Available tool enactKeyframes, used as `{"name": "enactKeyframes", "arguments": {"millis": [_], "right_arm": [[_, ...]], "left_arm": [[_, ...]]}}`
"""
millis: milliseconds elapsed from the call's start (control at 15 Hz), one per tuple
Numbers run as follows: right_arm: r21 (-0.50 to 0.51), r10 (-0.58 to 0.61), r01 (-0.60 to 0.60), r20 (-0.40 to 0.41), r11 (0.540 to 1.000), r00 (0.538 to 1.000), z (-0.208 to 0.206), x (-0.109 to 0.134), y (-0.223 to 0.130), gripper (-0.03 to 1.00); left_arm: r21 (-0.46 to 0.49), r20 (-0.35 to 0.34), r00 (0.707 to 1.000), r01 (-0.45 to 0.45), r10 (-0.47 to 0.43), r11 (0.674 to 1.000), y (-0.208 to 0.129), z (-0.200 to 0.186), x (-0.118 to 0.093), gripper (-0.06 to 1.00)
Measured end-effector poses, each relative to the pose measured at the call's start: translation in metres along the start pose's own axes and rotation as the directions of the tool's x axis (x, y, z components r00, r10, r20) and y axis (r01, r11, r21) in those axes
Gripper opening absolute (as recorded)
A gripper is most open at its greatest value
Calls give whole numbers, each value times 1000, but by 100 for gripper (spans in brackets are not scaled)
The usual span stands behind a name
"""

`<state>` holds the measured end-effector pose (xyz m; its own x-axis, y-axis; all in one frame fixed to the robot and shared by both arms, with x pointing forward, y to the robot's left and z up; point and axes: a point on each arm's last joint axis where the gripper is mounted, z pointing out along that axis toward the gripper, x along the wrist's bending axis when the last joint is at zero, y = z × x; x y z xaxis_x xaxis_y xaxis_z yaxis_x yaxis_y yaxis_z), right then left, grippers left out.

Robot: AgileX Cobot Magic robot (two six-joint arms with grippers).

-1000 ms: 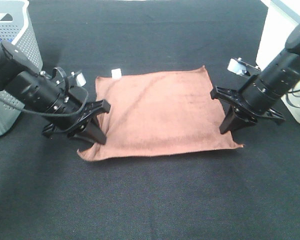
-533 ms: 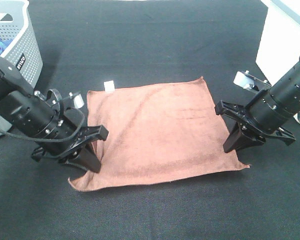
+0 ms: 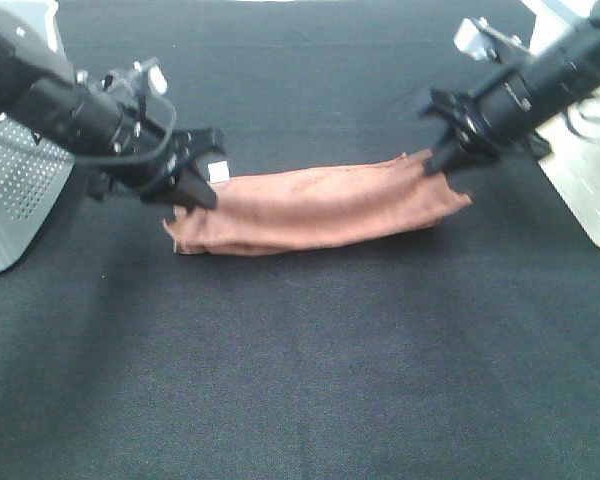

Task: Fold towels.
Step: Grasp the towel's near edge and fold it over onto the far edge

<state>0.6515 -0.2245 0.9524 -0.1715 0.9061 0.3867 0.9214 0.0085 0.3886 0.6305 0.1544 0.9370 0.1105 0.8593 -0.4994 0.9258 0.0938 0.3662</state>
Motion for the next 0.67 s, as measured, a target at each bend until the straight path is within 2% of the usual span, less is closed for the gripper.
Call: {"name": "enactKeyframes", "arguments": {"millis": [200, 400, 533, 600, 667], "right_arm": [[-33, -3, 3, -4, 999, 1000, 13, -3, 27, 0], [-53, -13, 13, 3, 998, 1000, 37, -12, 53, 0], [-33, 23, -23, 19, 999, 1000, 62, -23, 56, 2], [-22, 36, -35, 24, 999, 999, 69, -27, 55, 7], [-11, 47, -47, 24, 999, 999, 72, -28, 53, 17]], "left_arm": [[-21, -36, 999, 26, -26, 999, 22, 9, 16, 1], [-25, -26, 999, 29, -30, 999, 51, 31, 24, 1], [-16, -19, 999, 40, -40, 999, 59, 48, 27, 1], [-14, -21, 999, 50, -50, 999, 60, 52, 29, 2], [-9, -24, 998, 58, -58, 998, 59, 55, 31, 8]]}}
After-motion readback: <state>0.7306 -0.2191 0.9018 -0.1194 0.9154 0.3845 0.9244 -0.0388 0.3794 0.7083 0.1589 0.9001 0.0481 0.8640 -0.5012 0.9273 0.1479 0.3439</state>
